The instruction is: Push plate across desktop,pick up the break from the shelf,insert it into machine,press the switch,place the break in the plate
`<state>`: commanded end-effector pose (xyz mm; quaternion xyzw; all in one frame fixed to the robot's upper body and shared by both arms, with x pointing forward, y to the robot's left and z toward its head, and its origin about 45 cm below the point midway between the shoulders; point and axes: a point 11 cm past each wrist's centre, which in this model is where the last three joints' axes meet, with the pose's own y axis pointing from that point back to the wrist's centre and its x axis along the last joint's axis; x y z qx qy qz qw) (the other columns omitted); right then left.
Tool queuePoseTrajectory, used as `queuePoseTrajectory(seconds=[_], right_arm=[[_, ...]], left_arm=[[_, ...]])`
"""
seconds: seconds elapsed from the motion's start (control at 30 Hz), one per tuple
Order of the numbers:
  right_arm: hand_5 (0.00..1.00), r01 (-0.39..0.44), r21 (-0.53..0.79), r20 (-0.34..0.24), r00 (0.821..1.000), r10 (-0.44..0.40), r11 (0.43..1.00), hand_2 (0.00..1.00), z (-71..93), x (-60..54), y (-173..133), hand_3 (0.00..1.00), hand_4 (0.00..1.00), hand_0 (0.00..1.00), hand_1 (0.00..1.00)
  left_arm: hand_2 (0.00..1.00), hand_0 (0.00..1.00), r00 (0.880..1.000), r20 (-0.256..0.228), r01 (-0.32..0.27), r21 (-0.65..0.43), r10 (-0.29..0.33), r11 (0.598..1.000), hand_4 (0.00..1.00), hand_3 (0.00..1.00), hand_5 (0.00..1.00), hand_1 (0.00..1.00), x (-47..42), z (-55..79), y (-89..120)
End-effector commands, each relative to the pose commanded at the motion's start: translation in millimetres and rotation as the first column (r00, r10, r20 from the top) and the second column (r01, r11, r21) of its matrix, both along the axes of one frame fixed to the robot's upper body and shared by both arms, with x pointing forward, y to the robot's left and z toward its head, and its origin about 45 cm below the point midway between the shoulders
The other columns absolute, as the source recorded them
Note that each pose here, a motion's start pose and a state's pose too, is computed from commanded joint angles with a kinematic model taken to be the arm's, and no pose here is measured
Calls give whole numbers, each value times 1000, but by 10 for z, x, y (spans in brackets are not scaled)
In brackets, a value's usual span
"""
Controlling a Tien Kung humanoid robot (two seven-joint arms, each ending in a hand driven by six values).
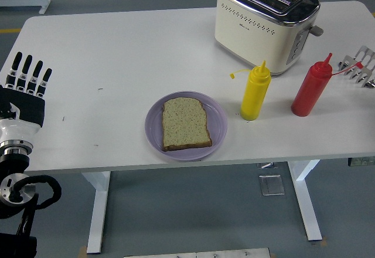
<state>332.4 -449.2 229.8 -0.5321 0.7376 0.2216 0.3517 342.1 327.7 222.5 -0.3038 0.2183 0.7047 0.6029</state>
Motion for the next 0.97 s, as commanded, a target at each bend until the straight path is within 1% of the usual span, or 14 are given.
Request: queuePoseTrajectory(seconds=[0.5,0.73,0.97], right_arm=[[549,-7,-3,-7,1000,7,1000,786,-27,-8,17,792,443,813,773],[549,-8,-4,-15,1000,8,1000,784,-52,-26,12,789,442,813,772],[549,-3,-1,-25,1000,3,1000,783,-92,-56,-1,787,442,813,771]], left_arm=[[871,848,1000,-4,0,0,0,1000,537,776,998,856,-7,-15,7],[871,848,1000,-11,0,0,0,1000,537,776,998,856,-23,-39,6],[871,848,1000,-18,-12,-2,12,1000,537,775,998,855,-50,-75,20]])
